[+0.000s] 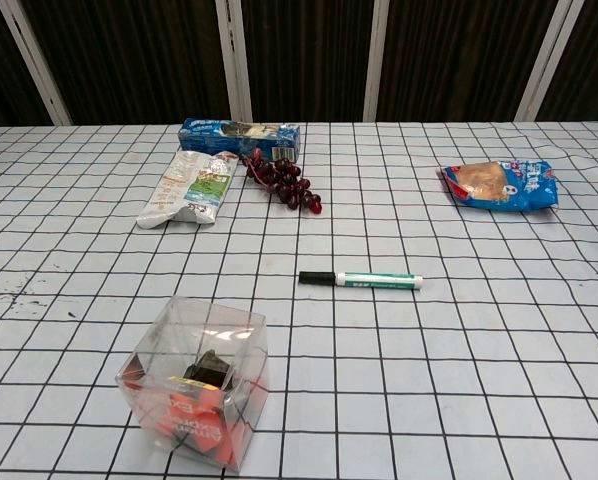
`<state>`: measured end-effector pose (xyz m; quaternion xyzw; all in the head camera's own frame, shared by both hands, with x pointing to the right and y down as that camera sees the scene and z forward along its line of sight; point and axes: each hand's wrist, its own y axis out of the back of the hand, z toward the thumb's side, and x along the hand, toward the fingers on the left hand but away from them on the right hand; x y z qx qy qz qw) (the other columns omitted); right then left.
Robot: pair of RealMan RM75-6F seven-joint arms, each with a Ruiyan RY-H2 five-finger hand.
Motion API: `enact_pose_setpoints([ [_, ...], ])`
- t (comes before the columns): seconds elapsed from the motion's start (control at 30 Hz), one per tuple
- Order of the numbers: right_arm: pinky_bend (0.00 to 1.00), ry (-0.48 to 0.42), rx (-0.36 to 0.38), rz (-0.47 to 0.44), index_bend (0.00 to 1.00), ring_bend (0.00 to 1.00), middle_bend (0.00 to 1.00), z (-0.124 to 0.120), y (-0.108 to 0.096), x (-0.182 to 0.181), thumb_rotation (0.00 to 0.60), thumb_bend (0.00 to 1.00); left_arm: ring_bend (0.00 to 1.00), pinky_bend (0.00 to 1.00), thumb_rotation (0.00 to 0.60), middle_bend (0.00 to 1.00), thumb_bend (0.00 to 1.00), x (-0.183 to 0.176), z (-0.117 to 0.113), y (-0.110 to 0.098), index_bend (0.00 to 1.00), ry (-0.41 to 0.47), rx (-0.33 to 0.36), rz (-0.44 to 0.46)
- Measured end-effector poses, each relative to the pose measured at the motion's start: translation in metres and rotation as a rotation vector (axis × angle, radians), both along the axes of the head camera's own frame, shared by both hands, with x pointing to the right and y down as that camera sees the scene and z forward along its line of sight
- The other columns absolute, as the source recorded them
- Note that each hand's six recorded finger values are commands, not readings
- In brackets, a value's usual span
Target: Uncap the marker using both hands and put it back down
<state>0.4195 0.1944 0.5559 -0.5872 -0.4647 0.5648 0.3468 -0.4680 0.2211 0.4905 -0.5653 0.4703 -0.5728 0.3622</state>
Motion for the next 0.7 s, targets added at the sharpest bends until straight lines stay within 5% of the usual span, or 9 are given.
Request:
enact_pose_setpoints([
  [0.7,0.0,-0.003,-0.002,-0.02,0.18,0.02,0.0,0.003,-0.002,-0.016,0.6,0.3,0.0,0.0,0.6,0.0,0.49,-0.006,0.003,0.005,0.01,-0.001,-0.003,-0.004],
])
